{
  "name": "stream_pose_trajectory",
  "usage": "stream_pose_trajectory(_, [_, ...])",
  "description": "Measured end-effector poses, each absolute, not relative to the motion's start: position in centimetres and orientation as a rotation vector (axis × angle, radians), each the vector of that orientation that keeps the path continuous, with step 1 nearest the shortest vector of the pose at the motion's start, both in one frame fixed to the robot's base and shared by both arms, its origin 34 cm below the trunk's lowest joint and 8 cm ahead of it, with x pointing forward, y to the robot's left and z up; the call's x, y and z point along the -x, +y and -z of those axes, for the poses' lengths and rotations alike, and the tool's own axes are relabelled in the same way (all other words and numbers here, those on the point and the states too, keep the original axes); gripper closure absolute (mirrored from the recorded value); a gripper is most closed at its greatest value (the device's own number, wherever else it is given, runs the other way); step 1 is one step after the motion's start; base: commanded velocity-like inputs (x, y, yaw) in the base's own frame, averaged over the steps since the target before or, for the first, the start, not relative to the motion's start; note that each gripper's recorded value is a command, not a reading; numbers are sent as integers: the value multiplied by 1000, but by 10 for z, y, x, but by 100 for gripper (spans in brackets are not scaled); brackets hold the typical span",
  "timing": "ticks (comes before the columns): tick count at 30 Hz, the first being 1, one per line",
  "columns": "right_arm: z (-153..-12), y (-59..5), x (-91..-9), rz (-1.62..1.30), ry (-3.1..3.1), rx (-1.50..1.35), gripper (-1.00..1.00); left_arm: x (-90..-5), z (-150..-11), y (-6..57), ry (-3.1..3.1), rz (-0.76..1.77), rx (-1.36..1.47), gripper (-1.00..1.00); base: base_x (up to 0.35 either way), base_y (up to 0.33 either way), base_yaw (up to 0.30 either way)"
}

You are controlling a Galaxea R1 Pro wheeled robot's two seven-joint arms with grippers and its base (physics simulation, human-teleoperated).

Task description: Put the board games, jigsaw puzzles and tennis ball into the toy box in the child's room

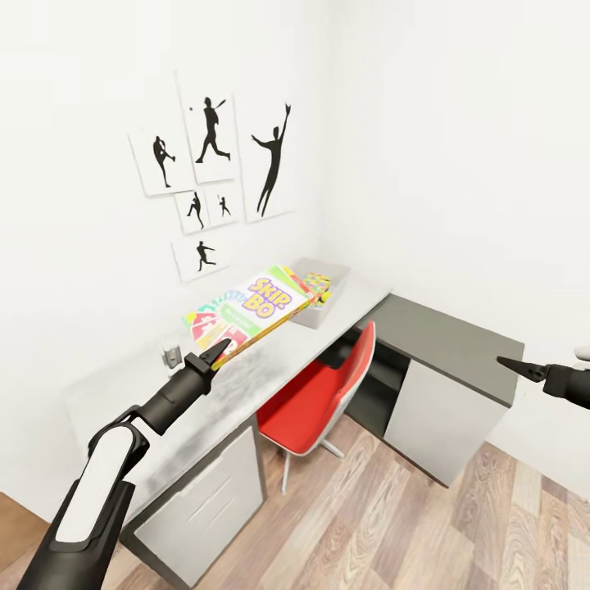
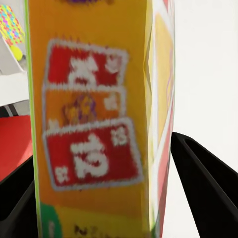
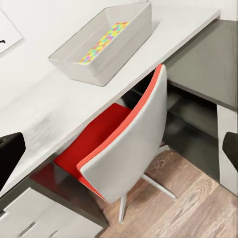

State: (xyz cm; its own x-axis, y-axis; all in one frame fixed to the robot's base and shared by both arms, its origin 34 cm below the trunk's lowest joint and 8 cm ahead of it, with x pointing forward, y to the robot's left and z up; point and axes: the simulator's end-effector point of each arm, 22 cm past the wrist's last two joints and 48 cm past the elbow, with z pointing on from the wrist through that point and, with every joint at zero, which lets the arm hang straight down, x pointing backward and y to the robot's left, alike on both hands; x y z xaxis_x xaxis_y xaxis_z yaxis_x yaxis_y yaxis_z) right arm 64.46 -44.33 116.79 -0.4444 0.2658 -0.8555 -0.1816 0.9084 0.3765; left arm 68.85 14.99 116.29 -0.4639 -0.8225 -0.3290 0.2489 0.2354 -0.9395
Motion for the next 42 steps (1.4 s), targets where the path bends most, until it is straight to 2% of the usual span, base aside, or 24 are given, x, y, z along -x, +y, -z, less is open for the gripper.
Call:
stream_pose_trajectory(8, [-1168, -443, -644, -507, 1967, -61, -100, -689, -1162, 151, 1558, 1407, 558, 100, 21, -308, 0])
stream_pose_trajectory(18, [-1169, -443, -644, -507, 1967, -60, -100, -688, -1160, 152, 1559, 1400, 559, 100, 201, -259, 25])
stream_pose_trajectory(42, [-1169, -444, -644, -505, 1966, -63, -100, -689, -1152, 166, 1555, 1374, 599, 100, 261, -218, 233])
